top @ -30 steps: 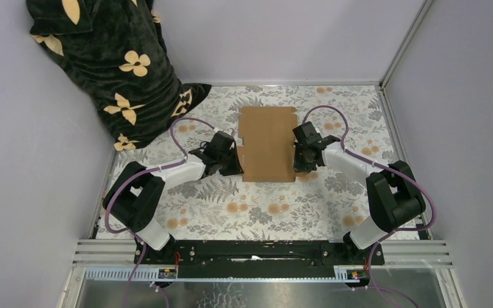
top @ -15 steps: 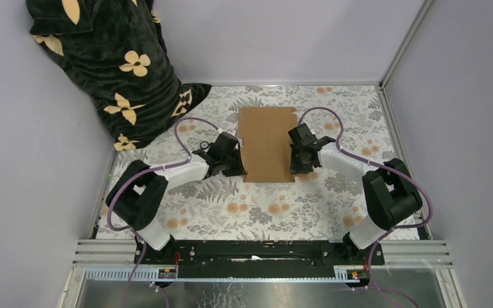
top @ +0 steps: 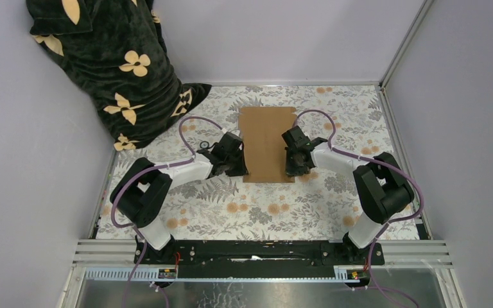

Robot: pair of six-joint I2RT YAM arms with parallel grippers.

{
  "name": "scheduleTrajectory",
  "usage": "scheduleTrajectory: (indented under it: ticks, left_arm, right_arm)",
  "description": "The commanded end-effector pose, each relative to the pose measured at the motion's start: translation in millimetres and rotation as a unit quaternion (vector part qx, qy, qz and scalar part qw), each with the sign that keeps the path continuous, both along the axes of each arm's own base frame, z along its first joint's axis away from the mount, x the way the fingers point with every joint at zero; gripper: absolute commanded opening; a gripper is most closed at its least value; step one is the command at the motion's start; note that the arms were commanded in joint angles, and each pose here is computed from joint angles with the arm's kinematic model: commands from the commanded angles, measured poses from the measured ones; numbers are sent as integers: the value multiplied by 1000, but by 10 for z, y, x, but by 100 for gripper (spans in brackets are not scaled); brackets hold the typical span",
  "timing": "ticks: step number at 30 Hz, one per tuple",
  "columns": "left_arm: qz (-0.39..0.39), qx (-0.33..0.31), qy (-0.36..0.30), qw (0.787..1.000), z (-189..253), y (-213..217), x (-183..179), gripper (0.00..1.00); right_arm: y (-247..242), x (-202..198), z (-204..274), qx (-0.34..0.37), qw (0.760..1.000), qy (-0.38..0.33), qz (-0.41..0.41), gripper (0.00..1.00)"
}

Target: Fold the paper box

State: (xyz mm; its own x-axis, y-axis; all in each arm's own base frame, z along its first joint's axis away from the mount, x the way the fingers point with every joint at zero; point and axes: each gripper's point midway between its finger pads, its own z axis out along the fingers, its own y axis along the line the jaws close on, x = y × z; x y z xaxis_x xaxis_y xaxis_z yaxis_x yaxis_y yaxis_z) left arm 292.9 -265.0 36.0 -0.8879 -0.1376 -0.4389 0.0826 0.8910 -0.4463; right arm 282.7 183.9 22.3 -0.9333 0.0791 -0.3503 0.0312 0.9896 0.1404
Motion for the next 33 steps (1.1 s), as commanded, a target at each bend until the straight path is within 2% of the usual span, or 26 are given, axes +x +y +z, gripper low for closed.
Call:
scheduleTrajectory:
  ticks: [1,20,33]
  left_arm:
    - [0,6,-5,1000,-2,-60,37,10]
    - [-29,32,15,999,-320,-258,-232,10]
    - [-33,39,11,999,-328,-254,-302,10]
  right_arm:
    - [138,57,-1,13,1000,-9,2,13]
    - [91,-135,-289,6,1000,13,-1,13]
    - [104,-137,-223,14,1000,3,0,13]
